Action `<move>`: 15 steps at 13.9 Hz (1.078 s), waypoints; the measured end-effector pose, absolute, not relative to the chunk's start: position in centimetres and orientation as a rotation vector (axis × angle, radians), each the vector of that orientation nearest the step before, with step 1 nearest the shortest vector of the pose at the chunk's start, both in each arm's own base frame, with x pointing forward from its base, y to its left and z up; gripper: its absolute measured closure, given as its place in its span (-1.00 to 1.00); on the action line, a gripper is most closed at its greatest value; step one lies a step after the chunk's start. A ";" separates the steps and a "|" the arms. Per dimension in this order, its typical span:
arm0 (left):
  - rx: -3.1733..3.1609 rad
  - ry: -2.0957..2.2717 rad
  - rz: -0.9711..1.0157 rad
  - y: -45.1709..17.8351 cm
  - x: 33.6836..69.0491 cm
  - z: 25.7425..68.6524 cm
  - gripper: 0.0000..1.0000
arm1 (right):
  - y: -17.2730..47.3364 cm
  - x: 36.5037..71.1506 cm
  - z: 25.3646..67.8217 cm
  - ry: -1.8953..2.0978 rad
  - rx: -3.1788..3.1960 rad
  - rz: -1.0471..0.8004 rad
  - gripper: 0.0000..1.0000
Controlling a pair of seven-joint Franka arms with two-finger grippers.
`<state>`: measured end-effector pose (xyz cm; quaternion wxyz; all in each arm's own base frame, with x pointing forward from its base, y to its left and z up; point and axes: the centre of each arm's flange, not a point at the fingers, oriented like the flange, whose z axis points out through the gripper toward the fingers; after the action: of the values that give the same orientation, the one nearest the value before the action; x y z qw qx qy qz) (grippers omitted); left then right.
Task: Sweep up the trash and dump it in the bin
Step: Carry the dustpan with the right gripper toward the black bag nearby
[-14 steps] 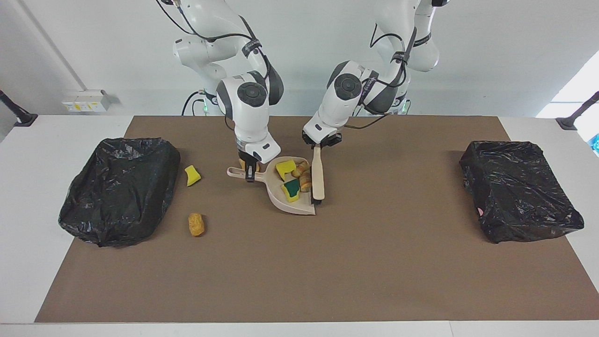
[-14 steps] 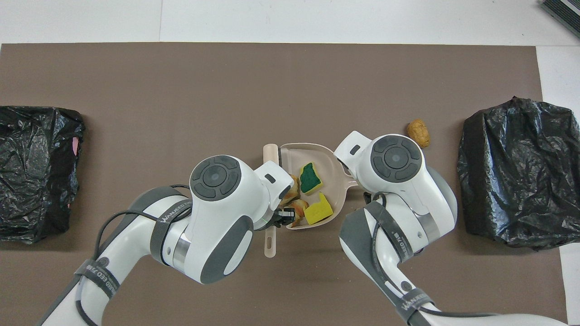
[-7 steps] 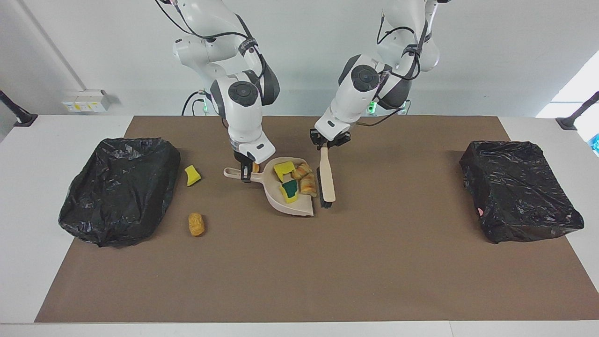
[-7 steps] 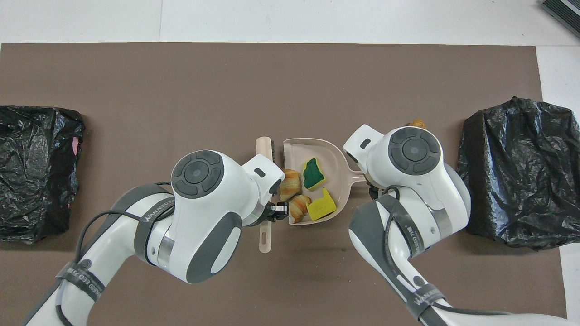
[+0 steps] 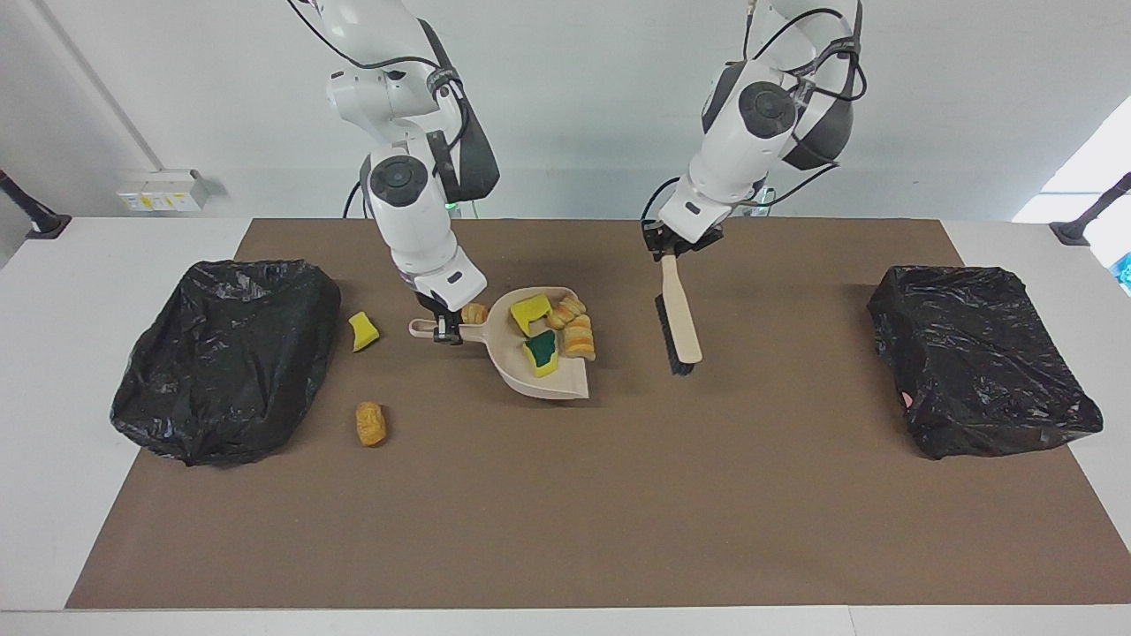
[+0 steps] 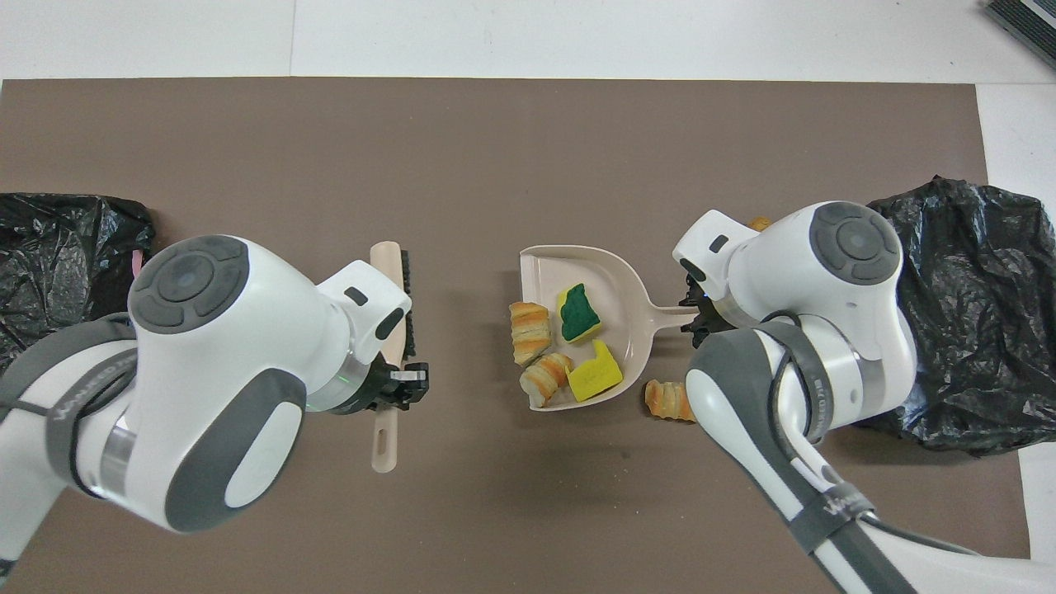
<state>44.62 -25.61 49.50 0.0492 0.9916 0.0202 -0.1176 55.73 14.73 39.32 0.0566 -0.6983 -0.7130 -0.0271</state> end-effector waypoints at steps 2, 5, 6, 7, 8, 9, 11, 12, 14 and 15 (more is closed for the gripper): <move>3.074 0.036 -0.363 -25.1 43.1 49.3 0.48 | 12.3 56.3 39.3 -2.129 -2.042 -0.185 0.38; 3.119 0.028 -0.306 -27.3 38.4 47.1 0.48 | 10.3 56.8 39.4 -2.120 -1.976 -0.279 0.38; 3.122 0.058 -0.270 -28.4 36.7 46.5 0.48 | 10.4 56.8 39.5 -2.109 -1.965 -0.301 0.38; 3.125 0.076 -0.249 -29.6 35.2 46.0 0.48 | 10.6 56.8 39.5 -2.099 -1.956 -0.319 0.38; 3.128 0.075 -0.235 -31.1 33.6 45.4 0.48 | 10.9 56.8 39.6 -2.098 -1.950 -0.326 0.38; 3.128 0.074 -0.217 -32.7 32.1 44.4 0.48 | 11.1 56.9 39.8 -2.103 -1.947 -0.331 0.38; 3.122 0.084 -0.179 -35.5 29.7 41.9 0.48 | 11.6 57.3 40.7 -2.119 -1.942 -0.353 0.38; 3.125 0.082 -0.178 -36.2 29.1 40.9 0.48 | 11.7 57.5 41.2 -2.126 -1.940 -0.364 0.38; 3.133 0.062 -0.189 -36.8 28.7 39.6 0.48 | 11.6 57.9 42.2 -2.143 -1.937 -0.371 0.38; 3.133 0.050 -0.188 -37.2 28.4 39.1 0.48 | 11.5 58.1 42.7 -2.154 -1.937 -0.369 0.38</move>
<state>28.41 -37.19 39.06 0.0014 0.9981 0.0160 -0.0597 58.10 11.47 42.72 0.1105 -0.6592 -0.7332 -0.1255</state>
